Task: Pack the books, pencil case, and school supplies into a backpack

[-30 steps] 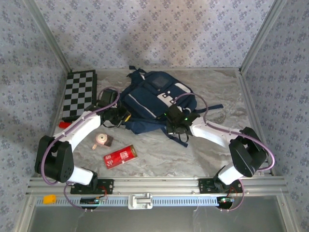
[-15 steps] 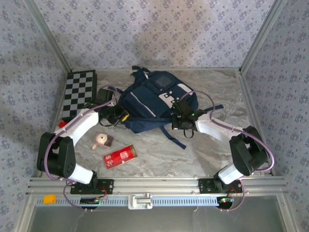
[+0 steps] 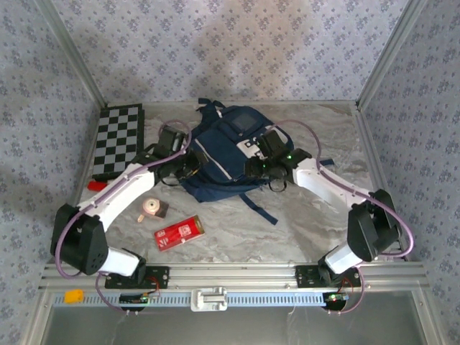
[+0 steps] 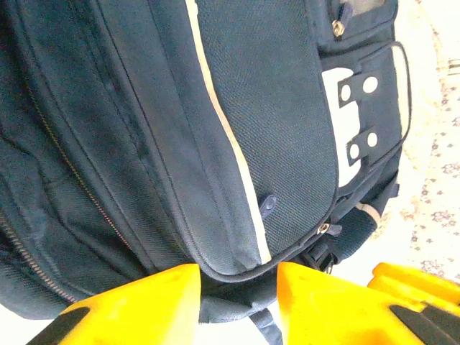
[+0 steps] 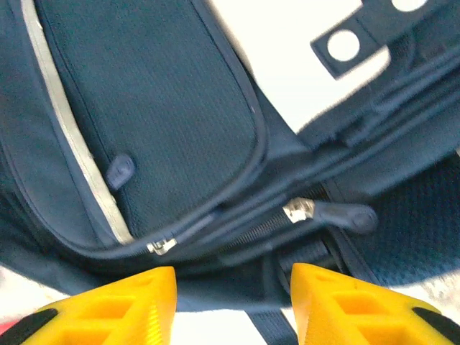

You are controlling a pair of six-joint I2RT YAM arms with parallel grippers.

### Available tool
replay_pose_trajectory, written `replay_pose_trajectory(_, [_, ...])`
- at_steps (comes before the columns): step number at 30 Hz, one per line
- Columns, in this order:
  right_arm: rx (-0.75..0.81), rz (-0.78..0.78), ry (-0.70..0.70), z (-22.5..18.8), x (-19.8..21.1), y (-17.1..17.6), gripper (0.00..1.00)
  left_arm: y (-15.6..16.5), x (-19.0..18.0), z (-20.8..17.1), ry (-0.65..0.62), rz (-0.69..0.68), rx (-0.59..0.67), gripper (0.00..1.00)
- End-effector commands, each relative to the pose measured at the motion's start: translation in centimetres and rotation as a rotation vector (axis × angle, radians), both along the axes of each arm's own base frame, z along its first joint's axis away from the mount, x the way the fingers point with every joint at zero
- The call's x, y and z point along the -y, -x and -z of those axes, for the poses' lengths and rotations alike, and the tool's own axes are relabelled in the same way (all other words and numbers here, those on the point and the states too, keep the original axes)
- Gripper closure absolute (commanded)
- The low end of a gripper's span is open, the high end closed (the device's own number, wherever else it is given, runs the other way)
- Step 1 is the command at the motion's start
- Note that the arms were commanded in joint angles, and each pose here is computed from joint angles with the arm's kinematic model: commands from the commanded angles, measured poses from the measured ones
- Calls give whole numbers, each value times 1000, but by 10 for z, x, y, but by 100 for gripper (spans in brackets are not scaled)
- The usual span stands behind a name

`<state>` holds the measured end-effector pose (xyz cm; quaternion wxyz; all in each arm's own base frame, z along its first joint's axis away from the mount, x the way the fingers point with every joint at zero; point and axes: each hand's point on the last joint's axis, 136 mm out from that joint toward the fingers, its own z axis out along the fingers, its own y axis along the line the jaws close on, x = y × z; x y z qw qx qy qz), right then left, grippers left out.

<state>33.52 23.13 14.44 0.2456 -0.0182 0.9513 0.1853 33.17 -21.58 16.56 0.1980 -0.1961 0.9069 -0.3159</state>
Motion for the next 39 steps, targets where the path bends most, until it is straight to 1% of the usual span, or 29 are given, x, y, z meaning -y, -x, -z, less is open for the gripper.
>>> replay_pose_trajectory(1, [-22, 14, -47, 3, -10, -21, 53, 1, 14, 24, -16, 16, -36, 69])
replay_pose_trajectory(5, [-35, -1, -24, 9, -14, -43, 52, 10, 25, 45, -49, 60, -92, 75])
replay_pose_trajectory(9, [-52, -6, 25, 21, -11, -55, 52, 18, 21, 58, -78, 56, -103, 76])
replay_pose_trajectory(12, [-80, -26, -2, 31, -15, -59, 54, 23, 19, 68, -85, 55, -123, 76])
replay_pose_trajectory(16, [-106, -35, 34, 46, -14, -63, 54, 29, 16, 80, -102, 56, -152, 78])
replay_pose_trajectory(21, [-128, -99, 11, 58, -26, -66, 55, 37, 15, 89, -100, 56, -172, 80])
replay_pose_trajectory(24, [-144, -110, 10, 63, -29, -66, 63, 41, 13, 91, -119, 59, -180, 80])
replay_pose_trajectory(26, [-132, -114, -3, 58, -30, -66, 73, 44, 7, 96, -142, 48, -183, 80])
replay_pose_trajectory(27, [-124, -114, -14, 55, -30, -66, 77, 46, 5, 100, -147, 46, -187, 80])
replay_pose_trajectory(31, [-84, -99, -80, 34, -31, -67, 96, 58, 1, 124, -156, 39, -242, 82])
replay_pose_trajectory(32, [-70, -89, -94, 27, -30, -67, 99, 57, 2, 127, -156, 37, -244, 83])
replay_pose_trajectory(36, [-26, -55, -203, -4, -31, -66, 100, 43, 5, 131, -164, 48, -216, 84])
replay_pose_trajectory(39, [1, 12, -291, -28, -22, -67, 100, 25, 4, 129, -194, 47, -191, 85])
